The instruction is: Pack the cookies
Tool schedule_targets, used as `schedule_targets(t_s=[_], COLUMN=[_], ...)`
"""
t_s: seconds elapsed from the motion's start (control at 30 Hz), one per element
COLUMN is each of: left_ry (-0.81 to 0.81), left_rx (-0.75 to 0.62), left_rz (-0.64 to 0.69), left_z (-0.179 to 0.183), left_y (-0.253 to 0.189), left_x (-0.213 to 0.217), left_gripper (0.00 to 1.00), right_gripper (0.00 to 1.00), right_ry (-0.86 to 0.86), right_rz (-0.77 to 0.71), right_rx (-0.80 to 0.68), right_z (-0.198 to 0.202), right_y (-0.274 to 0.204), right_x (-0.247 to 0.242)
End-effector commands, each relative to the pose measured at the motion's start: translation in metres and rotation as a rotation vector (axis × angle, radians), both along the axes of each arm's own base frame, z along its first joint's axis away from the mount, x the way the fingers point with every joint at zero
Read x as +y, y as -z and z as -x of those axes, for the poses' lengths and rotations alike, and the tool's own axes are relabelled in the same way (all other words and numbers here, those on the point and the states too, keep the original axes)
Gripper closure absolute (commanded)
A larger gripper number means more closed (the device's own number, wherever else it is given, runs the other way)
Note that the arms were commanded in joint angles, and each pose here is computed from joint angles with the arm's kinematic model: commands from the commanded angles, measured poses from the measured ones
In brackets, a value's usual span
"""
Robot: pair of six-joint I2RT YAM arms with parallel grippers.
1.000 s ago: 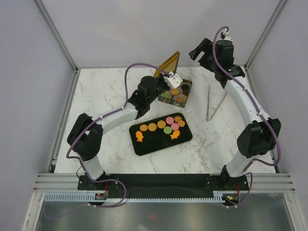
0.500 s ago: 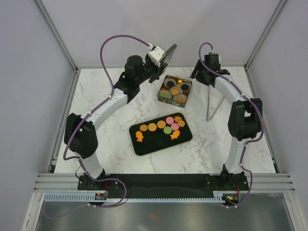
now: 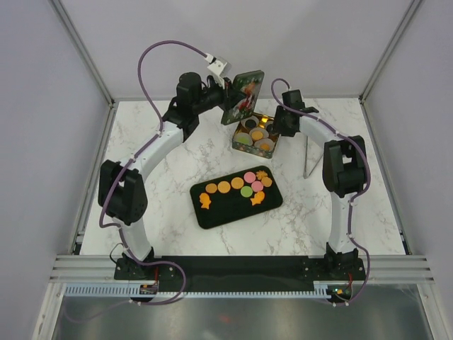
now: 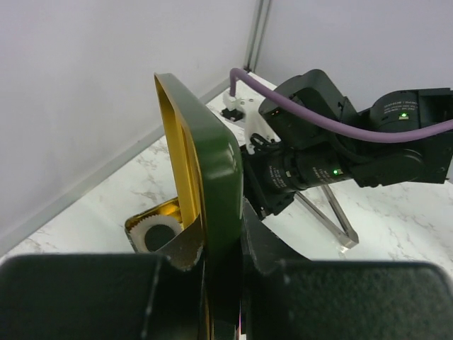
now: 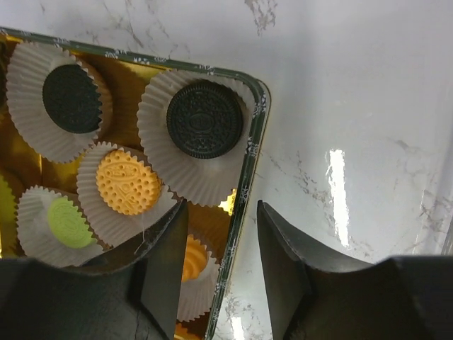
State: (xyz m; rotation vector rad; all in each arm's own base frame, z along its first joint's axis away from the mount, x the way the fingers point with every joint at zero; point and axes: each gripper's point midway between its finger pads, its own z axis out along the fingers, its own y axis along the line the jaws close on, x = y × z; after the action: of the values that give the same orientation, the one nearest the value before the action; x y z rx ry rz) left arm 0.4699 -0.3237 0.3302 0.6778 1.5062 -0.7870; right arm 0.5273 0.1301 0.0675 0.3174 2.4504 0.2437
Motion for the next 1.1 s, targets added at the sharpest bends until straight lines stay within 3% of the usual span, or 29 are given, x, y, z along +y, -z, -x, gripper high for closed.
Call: schedule_targets(t_s=[0.0,0.07,0.3,0.43,0.7,0.77,0.87,1.07], left_ry=[0.070,0.079,0.067,0.059,0.071,0.078,0.081,0.079], left_rx=[0.027,0.048,0.137,0.192,0.330,0.364,0.415,0.471], left_rz=[0.092,0.103,0.175,0.195,0.267,0.279,0.314,0.369], left_z=[0.005,0.002,-0.011,-0.017,-0.020,-0.022,-0.025,-0.028], left_y=[-0.026,-0.023,-0.015,-0.006,0.016,0.025,0.032,0.041], left_x=[-0.006,-0.004,0.016,0.023,0.030,0.029,0.029,0.033], left_gripper=[0.98,0.98,0.98,0.98,0.98,0.98,0.98,0.98], right_gripper=[0.49,0.54,0.88,0.98,0.97,0.93,0.75,0.61], right_ry=[-0.024,-0.036,-0.125,-0.212,-0.235,-0.238,-0.223,-0.185], right_rz=[0.045,0.052,0.069,0.091,0.007,0.000,-0.006,-0.037], right_rx=[-0.021,-0.019,-0.041,-0.064,-0.074,-0.082,-0.110,-0.151], right_z=[-0.008,-0.008,-0.012,-0.017,-0.021,-0.021,-0.023,-0.023], right_y=[-0.007,-0.007,-0.008,-0.008,-0.009,-0.013,-0.028,-0.056], right_x=[0.002,0.004,0.016,0.029,0.050,0.055,0.055,0.055])
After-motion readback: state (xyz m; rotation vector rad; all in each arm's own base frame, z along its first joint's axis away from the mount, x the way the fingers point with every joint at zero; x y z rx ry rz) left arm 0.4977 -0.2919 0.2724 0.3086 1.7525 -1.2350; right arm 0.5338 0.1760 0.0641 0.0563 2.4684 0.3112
